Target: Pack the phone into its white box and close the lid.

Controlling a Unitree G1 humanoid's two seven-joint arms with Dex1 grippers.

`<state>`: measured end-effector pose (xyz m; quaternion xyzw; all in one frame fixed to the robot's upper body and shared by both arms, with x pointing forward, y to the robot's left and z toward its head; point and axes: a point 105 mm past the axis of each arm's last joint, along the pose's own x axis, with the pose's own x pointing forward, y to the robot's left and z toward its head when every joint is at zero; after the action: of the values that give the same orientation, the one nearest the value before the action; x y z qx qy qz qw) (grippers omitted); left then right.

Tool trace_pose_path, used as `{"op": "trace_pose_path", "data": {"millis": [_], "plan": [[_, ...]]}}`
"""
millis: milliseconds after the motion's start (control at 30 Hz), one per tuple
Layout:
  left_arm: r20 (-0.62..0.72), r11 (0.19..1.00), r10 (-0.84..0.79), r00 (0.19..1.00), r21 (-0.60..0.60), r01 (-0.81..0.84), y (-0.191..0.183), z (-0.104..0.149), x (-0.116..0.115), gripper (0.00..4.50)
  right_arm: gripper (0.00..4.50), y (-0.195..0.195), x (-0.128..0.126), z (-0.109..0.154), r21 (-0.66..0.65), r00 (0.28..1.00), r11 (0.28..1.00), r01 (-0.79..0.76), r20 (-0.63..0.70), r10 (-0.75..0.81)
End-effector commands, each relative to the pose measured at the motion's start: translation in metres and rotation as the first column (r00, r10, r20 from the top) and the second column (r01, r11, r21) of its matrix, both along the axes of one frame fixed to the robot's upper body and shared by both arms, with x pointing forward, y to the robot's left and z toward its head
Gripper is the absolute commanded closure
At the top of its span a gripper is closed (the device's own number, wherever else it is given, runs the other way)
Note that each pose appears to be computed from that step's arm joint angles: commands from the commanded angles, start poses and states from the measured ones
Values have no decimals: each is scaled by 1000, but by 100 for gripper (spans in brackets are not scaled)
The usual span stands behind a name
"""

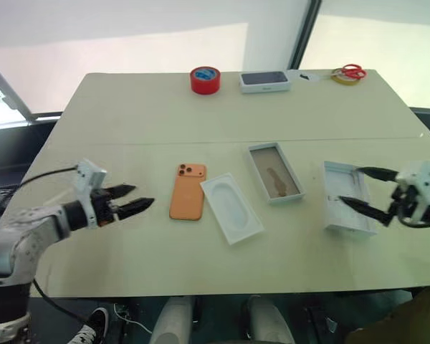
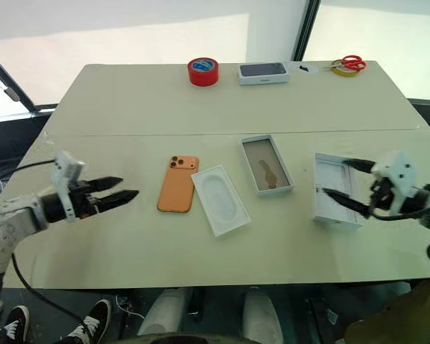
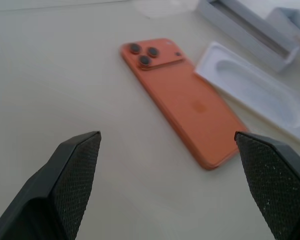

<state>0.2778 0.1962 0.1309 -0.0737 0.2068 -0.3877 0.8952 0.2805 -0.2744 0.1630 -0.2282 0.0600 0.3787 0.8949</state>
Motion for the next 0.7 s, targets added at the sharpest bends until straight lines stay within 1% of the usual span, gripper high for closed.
{"op": "trace_pose_path", "data": {"millis": [33,100,200,233,300,367,433,500,567,700], "plan": [[-66,995,-89,994,-56,85,-38,1,-16,0,3,39,-5,14,11,993,993,-116,35,116],[-109,987,-71,991,-149,55,-50,2,-14,0,3,54,-6,17,29,988,988,-155,29,154],[-184,976,-98,978,-209,59,-67,-4,-20,0,3,66,-8,16,33,982,982,-186,24,185],[-202,973,-106,974,-222,59,-71,-5,-22,0,3,67,-7,14,34,982,982,-187,22,187],[-223,971,-86,971,-239,31,-78,-7,-18,0,3,66,-6,10,31,984,983,-180,13,179],[-286,963,-102,953,-270,22,-87,-13,-16,0,3,66,-4,6,21,984,984,-176,11,176],[-325,956,-123,938,-293,24,-97,-16,-15,0,3,67,-2,6,25,984,984,-178,15,177],[-344,959,-121,931,-281,20,-103,-21,-13,0,3,69,-1,6,27,983,983,-181,20,181],[-352,948,-148,924,-317,31,-112,-20,-10,0,3,71,2,7,29,983,983,-181,31,180],[-406,945,-118,906,-325,-22,-118,-29,-3,0,3,71,4,9,24,984,984,-176,45,174]]}}
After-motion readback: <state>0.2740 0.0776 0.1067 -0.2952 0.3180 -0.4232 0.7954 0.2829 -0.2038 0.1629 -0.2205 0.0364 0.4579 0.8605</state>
